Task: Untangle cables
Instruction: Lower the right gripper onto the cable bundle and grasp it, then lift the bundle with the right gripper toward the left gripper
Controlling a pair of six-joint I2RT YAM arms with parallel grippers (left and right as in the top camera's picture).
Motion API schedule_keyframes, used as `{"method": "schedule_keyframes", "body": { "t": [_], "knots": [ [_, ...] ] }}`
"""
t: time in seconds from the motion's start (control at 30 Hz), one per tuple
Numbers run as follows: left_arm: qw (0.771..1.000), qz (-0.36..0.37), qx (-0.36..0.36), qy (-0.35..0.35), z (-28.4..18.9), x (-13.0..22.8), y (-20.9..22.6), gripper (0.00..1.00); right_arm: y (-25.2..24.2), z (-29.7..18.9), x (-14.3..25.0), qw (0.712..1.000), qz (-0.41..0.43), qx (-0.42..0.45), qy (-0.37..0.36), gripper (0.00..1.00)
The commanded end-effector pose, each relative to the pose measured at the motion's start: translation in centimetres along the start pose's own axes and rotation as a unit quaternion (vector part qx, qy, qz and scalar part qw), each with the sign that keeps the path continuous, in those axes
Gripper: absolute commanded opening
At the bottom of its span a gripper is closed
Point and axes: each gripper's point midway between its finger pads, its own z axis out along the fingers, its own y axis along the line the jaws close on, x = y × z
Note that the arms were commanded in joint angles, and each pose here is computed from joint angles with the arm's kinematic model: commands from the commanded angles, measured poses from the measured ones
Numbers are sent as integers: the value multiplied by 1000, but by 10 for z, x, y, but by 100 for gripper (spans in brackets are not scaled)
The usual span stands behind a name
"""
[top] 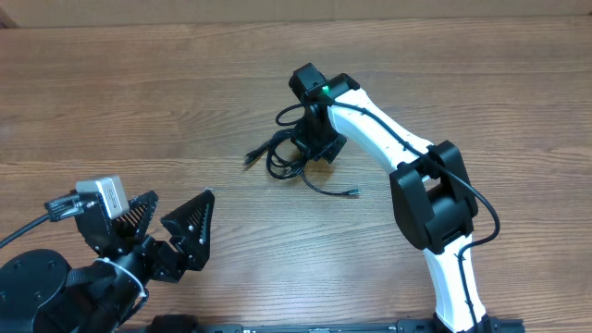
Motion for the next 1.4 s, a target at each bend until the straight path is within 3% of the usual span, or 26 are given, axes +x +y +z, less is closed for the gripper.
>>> {"method": "schedule_keyframes", "body": {
  "t": [0.0,0.3,0.6,0.9,1.13,1.3,1.37],
  "knots": [
    [1000,4,1,-9,-4,-5,-3,100,2,8,-2,998,-67,-2,2,4],
    [998,66,-6,-5,-3,-3,0,100,29,-15,-6,970,-237,-51,-7,4],
    [996,73,-40,32,9,5,17,100,83,-127,-4,929,-335,-142,-69,5],
    [993,57,-81,70,38,3,39,100,69,-209,21,893,-412,-155,-95,5],
    [987,68,-96,113,62,7,53,100,53,-257,48,845,-492,-182,-110,6],
    [983,89,-75,140,74,12,51,100,48,-301,91,775,-567,-261,-99,6],
    [982,103,-60,150,77,15,48,100,44,-316,102,760,-577,-283,-101,6]
  ]
}}
